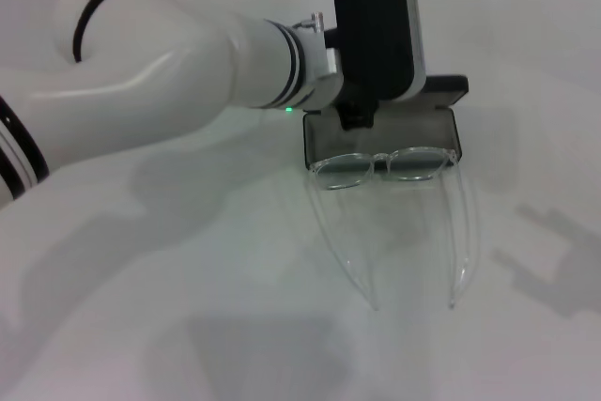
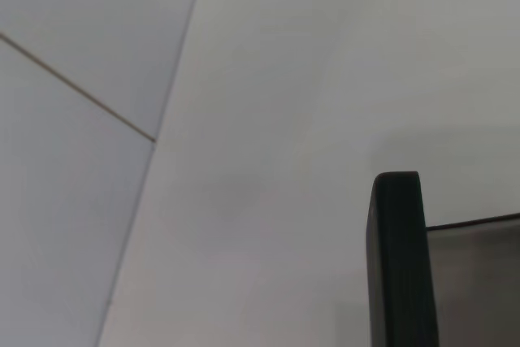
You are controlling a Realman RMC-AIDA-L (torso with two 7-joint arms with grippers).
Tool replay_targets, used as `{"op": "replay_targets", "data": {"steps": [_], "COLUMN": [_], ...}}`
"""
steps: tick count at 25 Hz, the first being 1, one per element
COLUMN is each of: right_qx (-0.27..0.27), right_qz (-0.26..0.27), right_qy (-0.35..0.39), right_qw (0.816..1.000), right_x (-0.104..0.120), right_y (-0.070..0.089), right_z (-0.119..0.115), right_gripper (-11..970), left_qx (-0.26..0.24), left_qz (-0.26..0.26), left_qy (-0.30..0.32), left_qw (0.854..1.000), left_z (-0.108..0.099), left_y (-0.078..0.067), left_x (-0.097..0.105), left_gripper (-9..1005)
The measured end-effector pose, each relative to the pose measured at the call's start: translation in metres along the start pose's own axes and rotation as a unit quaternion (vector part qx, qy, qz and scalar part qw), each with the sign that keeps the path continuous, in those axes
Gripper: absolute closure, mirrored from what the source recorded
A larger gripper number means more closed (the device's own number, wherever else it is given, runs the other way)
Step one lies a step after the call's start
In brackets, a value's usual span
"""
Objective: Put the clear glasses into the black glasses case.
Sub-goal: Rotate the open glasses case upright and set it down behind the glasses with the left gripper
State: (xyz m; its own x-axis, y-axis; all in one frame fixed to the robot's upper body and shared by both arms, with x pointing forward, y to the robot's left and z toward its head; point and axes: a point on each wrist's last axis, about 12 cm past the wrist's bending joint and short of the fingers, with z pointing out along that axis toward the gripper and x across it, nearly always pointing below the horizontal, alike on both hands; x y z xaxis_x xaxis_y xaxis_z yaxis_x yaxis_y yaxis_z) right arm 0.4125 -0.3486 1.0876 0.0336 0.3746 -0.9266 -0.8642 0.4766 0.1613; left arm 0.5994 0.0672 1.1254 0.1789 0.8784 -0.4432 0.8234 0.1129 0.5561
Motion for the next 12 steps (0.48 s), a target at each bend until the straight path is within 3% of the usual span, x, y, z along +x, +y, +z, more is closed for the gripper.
{"op": "replay_targets", "data": {"steps": [12], "right_qx": [-0.004], "right_qz": [0.001], "right_qy": [0.001], "right_qw": [1.000], "right_x": [0.000], "right_y": [0.000], "right_z": [0.001], "right_gripper": [241], "left_qx": [0.018], "left_qz": [0.021], "left_qy": [0.009], "left_qw": [1.000], "left_z": [0.005], "left_y": [-0.013], "left_x": [0.000], "left_gripper": [887]}}
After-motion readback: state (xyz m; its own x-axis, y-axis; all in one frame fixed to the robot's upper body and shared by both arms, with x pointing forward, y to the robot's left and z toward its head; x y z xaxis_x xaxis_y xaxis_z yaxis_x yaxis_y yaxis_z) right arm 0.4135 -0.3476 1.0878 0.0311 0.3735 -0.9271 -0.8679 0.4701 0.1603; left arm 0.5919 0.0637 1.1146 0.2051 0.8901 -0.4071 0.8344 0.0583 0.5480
